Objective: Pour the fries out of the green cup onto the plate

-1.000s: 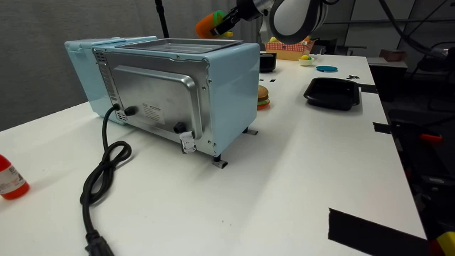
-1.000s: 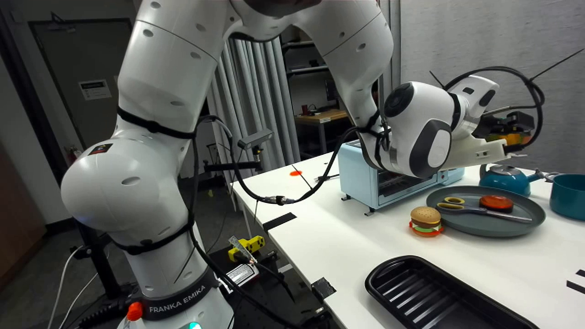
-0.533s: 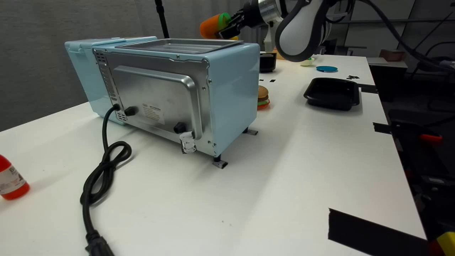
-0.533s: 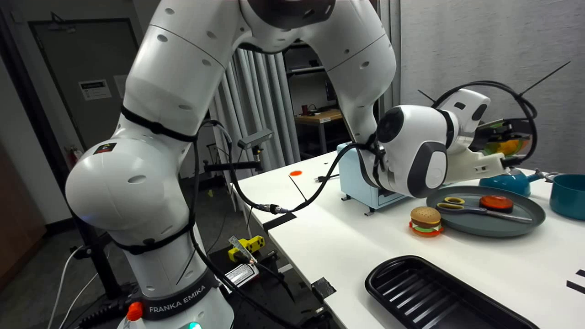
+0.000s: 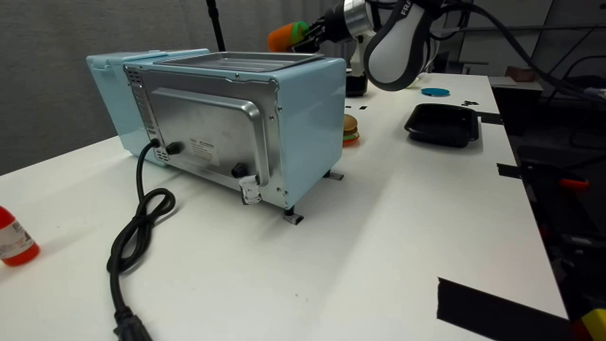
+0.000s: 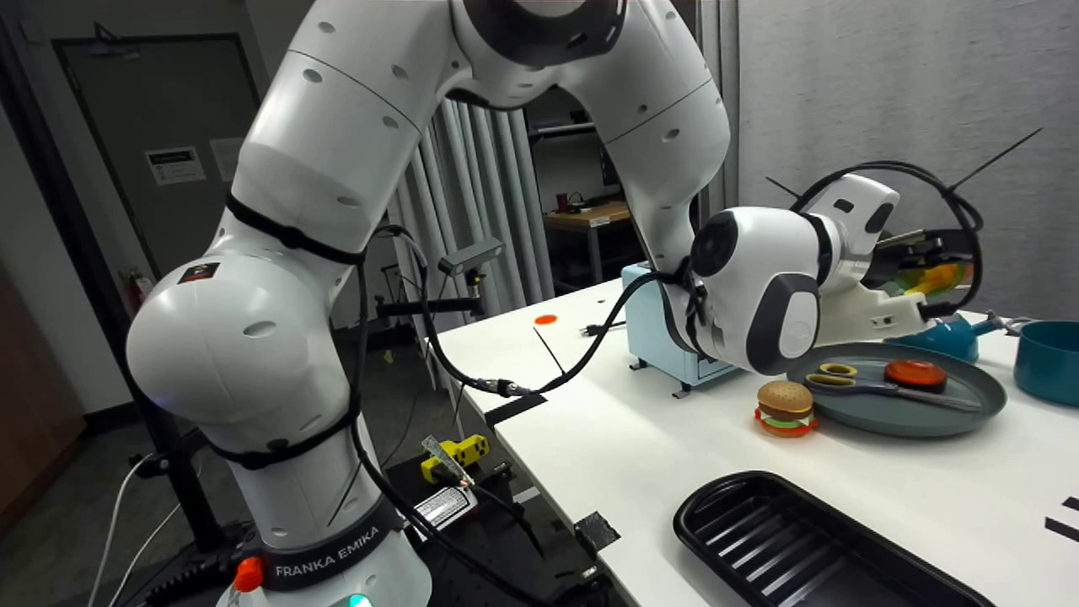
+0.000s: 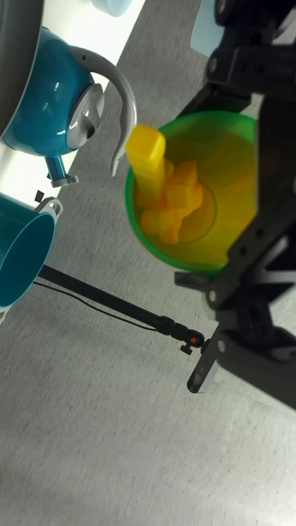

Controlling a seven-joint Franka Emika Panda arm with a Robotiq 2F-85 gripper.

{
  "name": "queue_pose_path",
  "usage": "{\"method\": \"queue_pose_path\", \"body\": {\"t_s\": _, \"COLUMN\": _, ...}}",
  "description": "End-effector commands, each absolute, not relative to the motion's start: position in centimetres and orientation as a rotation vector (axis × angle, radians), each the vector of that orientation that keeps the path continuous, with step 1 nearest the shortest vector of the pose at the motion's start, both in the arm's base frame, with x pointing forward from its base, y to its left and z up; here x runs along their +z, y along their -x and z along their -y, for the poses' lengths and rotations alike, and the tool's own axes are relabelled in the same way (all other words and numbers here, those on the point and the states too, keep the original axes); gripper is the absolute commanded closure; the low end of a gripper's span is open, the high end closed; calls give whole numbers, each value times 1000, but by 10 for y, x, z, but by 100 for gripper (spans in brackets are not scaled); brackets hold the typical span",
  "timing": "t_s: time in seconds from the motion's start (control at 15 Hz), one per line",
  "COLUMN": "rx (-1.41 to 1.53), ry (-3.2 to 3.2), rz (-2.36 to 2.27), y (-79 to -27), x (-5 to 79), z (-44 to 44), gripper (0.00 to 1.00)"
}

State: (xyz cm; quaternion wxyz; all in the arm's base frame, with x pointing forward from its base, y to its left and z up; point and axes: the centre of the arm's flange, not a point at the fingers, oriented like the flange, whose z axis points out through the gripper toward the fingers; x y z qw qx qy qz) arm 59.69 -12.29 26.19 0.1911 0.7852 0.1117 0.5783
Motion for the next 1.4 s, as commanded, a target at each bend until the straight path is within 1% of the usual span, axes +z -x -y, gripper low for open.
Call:
{"method": "queue_pose_path", "body": {"t_s": 0.0, "rx": 1681, "ry": -2123, "rz": -302, "y": -602, "x": 267, "z": 119, "gripper": 42}}
{"method": "queue_pose_path", "body": {"t_s": 0.47, "rx": 1704, "ry": -2097, "rz": -240, "y": -611, "x": 278, "z": 122, "gripper": 42}}
{"method": "queue_pose_path", "body": {"t_s": 0.93, "rx": 1791, "ry": -1998, "rz": -270, "y": -607, "x": 283, "z": 122, "gripper": 42}}
{"method": "queue_pose_path", "body": {"t_s": 1.33, "rx": 1776, "ry": -2000, "rz": -246, "y": -609, "x": 282, "z": 125, "gripper": 42}}
